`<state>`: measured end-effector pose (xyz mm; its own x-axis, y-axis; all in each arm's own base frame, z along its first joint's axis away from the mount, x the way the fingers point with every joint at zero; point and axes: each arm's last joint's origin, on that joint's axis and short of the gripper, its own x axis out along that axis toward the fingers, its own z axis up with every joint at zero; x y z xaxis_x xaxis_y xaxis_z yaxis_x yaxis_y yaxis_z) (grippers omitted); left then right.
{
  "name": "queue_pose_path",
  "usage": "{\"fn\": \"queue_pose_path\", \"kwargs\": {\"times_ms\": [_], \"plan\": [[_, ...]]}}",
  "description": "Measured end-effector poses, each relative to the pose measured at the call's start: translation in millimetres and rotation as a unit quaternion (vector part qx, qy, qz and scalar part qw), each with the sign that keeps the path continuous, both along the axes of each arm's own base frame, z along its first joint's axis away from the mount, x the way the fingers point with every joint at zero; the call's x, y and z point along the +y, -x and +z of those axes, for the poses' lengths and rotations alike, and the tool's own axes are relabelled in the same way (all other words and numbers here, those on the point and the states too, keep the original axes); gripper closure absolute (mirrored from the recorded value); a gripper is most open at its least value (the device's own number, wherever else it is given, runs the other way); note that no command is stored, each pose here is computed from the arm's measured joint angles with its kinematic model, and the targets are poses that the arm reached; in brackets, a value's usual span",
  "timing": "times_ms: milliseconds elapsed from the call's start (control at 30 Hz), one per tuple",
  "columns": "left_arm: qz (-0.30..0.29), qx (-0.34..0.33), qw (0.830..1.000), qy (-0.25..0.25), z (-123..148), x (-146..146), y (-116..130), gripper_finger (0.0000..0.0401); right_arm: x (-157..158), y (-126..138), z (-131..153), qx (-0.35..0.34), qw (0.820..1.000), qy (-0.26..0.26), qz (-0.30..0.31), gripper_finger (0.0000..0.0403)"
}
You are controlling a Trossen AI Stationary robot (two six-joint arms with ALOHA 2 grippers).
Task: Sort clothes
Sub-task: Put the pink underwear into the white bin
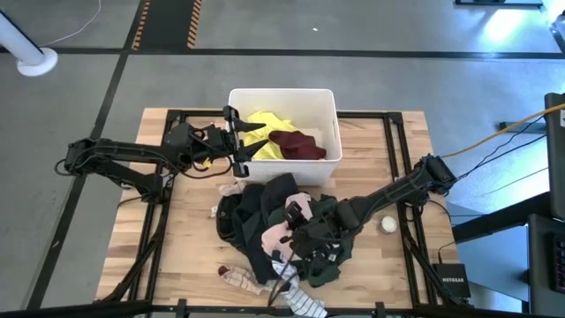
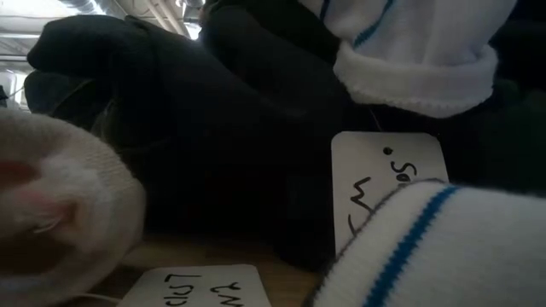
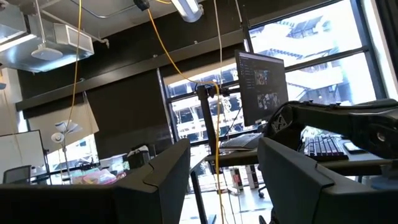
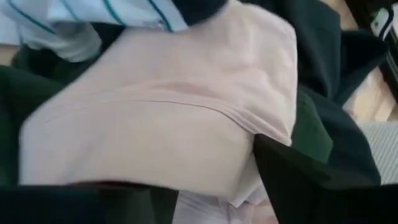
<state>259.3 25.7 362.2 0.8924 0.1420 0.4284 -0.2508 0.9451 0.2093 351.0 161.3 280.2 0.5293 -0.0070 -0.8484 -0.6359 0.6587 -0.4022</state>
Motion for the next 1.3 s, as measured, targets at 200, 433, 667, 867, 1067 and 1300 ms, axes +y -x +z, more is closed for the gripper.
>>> {"fn": "queue_pose_path", "kwargs": {"times_ms": [200,433,667,867,1067,1300], "plan": [[0.001,0.001,1.000,-0.001,0,0,0,0.0219,-8,3,-3,0.024,0.999,0.020,-0.032,0.0308],[0.000,0.001,1.000,0.000,0,0,0,0.0219,-15,13,4,0.037,0.995,0.022,-0.089,0.0381],[0.000,0.001,1.000,0.000,0,0,0,0.0219,-31,40,49,-0.031,0.990,0.009,-0.136,0.0394],[0.000,0.001,1.000,0.000,0,0,0,0.0219,-53,73,97,-0.127,0.974,0.002,-0.187,0.0385],[0.000,0.001,1.000,0.000,0,0,0,0.0219,-88,102,141,-0.235,0.940,-0.032,-0.247,0.0394],[0.000,0.000,1.000,0.000,0,0,0,0.0219,-130,121,182,-0.361,0.880,-0.069,-0.300,0.0389]]}}
